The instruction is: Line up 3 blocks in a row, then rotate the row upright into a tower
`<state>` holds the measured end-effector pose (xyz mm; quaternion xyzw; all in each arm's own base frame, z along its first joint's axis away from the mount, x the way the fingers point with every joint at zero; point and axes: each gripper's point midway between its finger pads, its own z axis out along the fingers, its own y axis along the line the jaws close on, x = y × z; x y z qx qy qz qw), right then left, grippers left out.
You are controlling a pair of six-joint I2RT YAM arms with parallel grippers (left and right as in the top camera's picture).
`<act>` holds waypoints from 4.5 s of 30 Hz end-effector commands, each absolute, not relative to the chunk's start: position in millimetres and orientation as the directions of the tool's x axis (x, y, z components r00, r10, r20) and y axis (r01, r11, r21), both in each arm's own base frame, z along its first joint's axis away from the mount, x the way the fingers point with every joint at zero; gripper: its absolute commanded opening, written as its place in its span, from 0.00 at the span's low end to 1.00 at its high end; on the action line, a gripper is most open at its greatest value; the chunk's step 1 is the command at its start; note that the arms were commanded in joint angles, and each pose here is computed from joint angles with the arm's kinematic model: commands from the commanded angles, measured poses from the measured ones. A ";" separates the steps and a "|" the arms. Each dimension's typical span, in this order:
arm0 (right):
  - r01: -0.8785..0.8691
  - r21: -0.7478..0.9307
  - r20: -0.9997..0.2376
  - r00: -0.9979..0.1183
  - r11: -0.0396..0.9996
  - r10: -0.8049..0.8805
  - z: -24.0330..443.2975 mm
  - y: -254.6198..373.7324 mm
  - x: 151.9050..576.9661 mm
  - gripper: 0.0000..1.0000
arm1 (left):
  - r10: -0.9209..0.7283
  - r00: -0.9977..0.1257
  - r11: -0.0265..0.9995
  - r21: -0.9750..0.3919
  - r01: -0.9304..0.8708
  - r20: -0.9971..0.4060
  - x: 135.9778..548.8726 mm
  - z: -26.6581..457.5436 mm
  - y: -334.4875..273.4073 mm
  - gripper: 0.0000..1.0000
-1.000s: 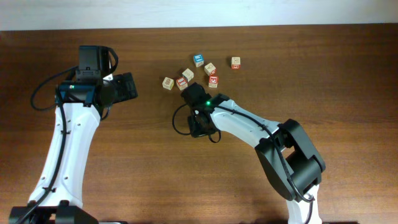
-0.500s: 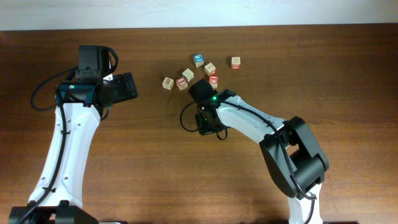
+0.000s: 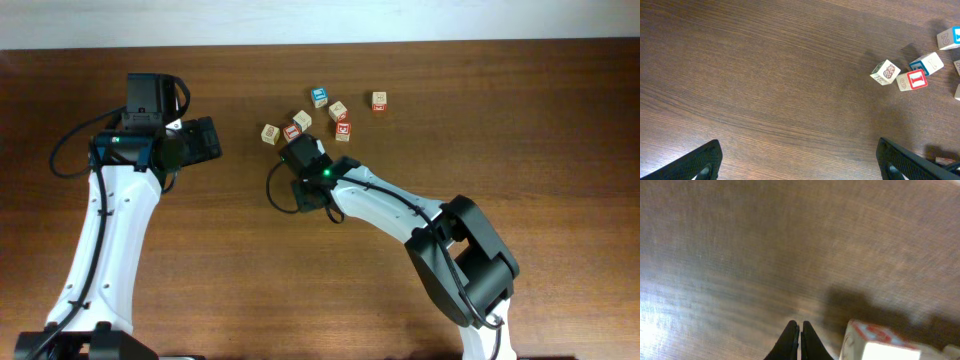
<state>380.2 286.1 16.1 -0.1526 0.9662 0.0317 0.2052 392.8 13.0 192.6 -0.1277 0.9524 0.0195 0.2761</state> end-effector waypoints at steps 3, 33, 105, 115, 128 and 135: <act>-0.239 -0.128 -0.494 -0.826 0.963 -0.271 32.3 267.3 403.6 0.06 | -0.245 -0.805 0.962 -0.029 -0.273 -0.540 391.5 196.3 17.1 0.97; 0.030 0.270 -0.051 -0.998 0.962 0.045 -3.3 159.9 376.4 0.04 | -0.245 -0.810 0.962 -0.030 -0.271 -0.533 389.9 195.2 16.2 0.99; -0.087 0.101 0.025 -0.996 0.991 -0.090 16.8 248.1 346.0 0.27 | -0.206 -0.870 0.978 -0.089 -0.186 -0.448 420.7 120.6 -19.4 0.98; 0.004 0.251 0.105 -0.994 0.968 -0.023 23.0 275.0 335.0 0.38 | -0.206 -0.870 0.978 -0.089 -0.186 -0.447 420.5 120.5 -19.5 0.98; -0.171 0.260 -0.270 -0.958 0.950 -0.098 237.7 227.5 355.2 0.34 | -0.199 -0.816 0.980 -0.126 -0.155 -0.543 399.7 219.9 -22.4 0.90; -0.122 0.172 -0.155 -0.983 0.978 -0.096 176.7 200.8 333.9 0.25 | -0.155 -0.922 0.987 -0.088 -0.132 -0.356 367.4 160.3 -37.8 0.54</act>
